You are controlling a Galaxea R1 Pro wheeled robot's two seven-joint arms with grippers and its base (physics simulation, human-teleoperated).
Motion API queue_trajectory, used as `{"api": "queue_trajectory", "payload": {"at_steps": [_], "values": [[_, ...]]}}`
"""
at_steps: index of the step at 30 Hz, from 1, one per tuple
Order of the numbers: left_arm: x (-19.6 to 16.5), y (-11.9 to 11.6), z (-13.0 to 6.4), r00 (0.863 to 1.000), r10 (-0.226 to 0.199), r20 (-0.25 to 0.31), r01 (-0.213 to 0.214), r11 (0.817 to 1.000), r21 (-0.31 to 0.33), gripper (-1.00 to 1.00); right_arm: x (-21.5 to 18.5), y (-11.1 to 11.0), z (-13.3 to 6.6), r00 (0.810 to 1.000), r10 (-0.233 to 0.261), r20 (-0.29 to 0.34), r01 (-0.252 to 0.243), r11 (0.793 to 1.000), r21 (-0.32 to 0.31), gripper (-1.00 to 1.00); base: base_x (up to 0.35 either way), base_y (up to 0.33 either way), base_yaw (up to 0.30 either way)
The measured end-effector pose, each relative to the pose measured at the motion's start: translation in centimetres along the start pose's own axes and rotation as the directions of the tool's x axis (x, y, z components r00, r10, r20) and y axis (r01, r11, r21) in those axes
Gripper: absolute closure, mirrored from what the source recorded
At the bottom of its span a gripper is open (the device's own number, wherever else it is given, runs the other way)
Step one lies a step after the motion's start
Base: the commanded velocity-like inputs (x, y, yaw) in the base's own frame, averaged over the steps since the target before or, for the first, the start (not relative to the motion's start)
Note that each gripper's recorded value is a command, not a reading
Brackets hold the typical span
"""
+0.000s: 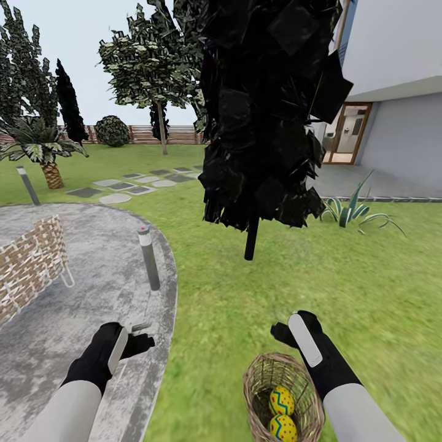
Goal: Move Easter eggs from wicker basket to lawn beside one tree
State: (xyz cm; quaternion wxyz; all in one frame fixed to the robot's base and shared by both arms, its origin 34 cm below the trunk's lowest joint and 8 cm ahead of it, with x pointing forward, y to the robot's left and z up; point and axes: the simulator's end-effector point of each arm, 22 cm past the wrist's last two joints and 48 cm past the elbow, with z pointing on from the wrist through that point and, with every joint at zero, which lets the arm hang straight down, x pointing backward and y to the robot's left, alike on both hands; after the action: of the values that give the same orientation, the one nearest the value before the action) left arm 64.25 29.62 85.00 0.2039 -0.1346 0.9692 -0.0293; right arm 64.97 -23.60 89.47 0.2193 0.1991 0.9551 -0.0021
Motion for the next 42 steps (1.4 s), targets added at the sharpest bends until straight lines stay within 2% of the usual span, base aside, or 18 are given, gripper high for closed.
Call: {"api": "queue_trajectory", "payload": {"at_steps": [7, 22, 35, 37, 42], "values": [[0.0, 0.0, 0.0, 1.0, 0.0, 0.0, 0.0, 1.0, 0.0, -1.0, -0.1, -0.2, 0.1, 1.0, 0.01, 0.005, -0.01, 1.0, 0.003, -1.0, 0.141, -0.085, 0.0], [0.0, -0.1, -0.1, 1.0, -0.001, -0.003, 0.001, 1.0, 0.001, -1.0, 1.8, -0.8, 1.3, 0.999, 0.002, -0.048, -0.001, 1.0, 0.027, -1.0, 0.007, -0.005, 0.0], [-0.2, -0.4, 0.9, 1.0, -0.006, -0.003, 0.006, 1.0, 0.013, -1.0, 2.6, -1.0, 2.8, 0.998, -0.001, -0.069, 0.004, 0.999, 0.039, -1.0, 0.0, 0.0, 0.0], [-0.2, -0.4, 1.0, 1.0, -0.006, -0.003, 0.006, 1.0, 0.013, -1.0, 3.1, -1.3, 3.5, 0.997, 0.008, -0.077, -0.004, 0.999, 0.048, -1.0, 0.0, 0.0, 0.0], [-0.3, -0.4, 1.4, 1.0, -0.007, -0.001, 0.007, 1.0, 0.012, -1.0, 2.3, -2.1, 4.6, 0.998, 0.06, -0.026, -0.058, 0.996, 0.066, -1.0, 0.0, 0.0, 0.0]]}}
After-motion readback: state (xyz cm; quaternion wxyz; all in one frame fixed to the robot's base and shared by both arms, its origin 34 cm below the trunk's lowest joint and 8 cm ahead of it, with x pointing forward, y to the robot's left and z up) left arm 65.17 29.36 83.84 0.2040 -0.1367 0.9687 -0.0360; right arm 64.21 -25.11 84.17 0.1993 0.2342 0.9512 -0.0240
